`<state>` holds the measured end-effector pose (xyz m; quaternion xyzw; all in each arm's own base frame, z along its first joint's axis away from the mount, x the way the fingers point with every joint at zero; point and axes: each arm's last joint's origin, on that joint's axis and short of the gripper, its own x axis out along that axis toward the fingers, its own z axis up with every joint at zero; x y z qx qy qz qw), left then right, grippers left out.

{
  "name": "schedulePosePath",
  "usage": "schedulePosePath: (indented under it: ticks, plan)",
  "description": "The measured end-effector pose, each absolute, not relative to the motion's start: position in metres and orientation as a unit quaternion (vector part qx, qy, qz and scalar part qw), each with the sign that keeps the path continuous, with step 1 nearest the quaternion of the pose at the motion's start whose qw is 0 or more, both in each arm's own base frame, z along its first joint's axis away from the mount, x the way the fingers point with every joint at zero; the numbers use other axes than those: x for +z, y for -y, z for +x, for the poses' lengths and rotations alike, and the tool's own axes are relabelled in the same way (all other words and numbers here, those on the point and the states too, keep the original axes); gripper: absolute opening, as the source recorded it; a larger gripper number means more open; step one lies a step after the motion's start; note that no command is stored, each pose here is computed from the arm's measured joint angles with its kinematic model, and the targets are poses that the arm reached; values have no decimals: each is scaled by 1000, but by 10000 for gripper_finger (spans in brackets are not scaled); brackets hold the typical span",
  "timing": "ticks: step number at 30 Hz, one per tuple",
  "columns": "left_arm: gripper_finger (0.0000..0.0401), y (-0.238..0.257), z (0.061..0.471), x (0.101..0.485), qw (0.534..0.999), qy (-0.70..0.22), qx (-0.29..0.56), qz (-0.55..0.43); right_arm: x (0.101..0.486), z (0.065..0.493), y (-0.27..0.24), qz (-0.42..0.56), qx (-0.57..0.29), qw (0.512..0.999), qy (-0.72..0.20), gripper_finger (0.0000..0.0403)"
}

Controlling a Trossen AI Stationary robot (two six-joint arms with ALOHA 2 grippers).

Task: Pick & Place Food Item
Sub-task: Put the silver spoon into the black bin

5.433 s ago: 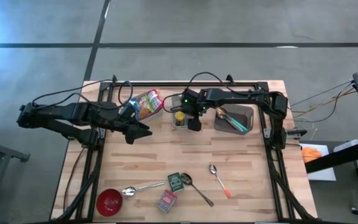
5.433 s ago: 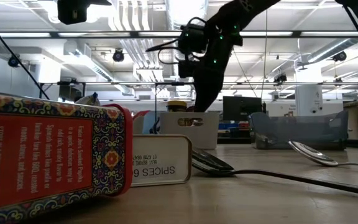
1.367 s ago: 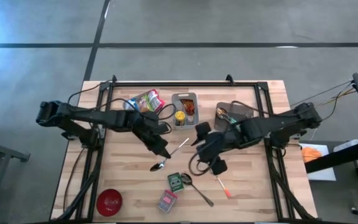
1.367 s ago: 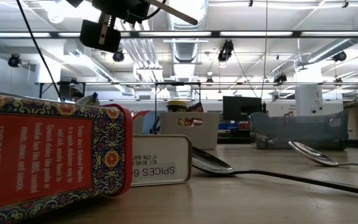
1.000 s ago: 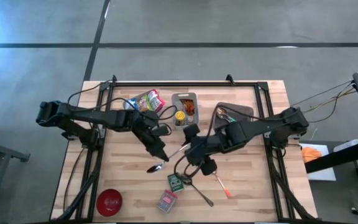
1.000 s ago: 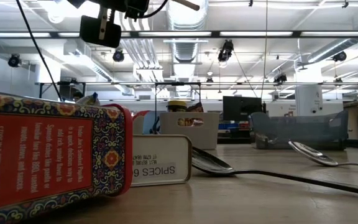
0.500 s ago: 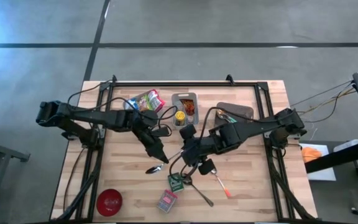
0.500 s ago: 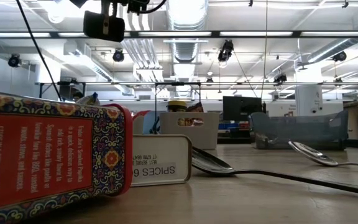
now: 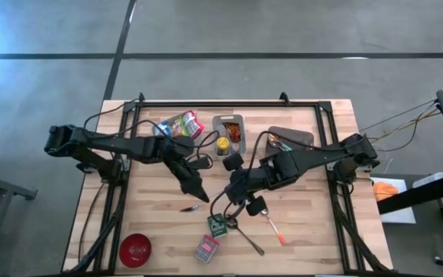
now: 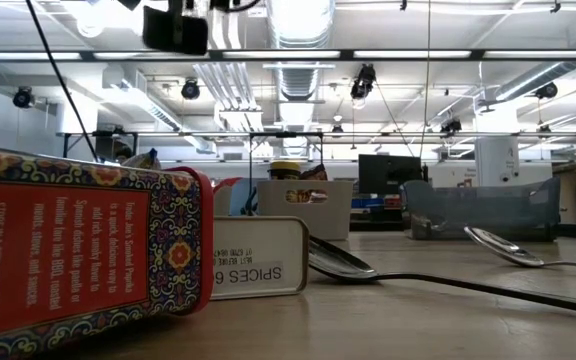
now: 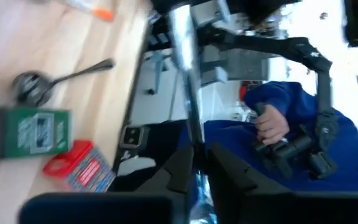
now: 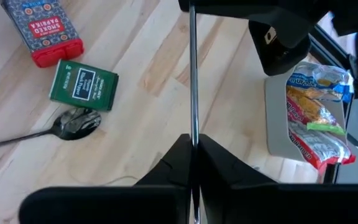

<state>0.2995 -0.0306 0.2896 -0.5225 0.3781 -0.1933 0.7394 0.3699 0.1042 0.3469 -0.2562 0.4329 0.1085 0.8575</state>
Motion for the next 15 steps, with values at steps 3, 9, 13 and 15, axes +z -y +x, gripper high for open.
schedulePosePath:
  ticks: [3,9,13,15]
  plan:
    - [78,30,301,297,755,-348,-211,-514,347,370,-104,-243,102,862,-432,10]
    - [143,28,304,307,775,-301,-233,-505,344,366,-102,-195,76,862,-463,9]
    - [173,22,304,311,784,-281,-227,-505,341,362,-102,-167,65,854,-488,9]
    - [183,19,303,314,791,-268,-219,-505,340,361,-102,-158,64,851,-496,9]
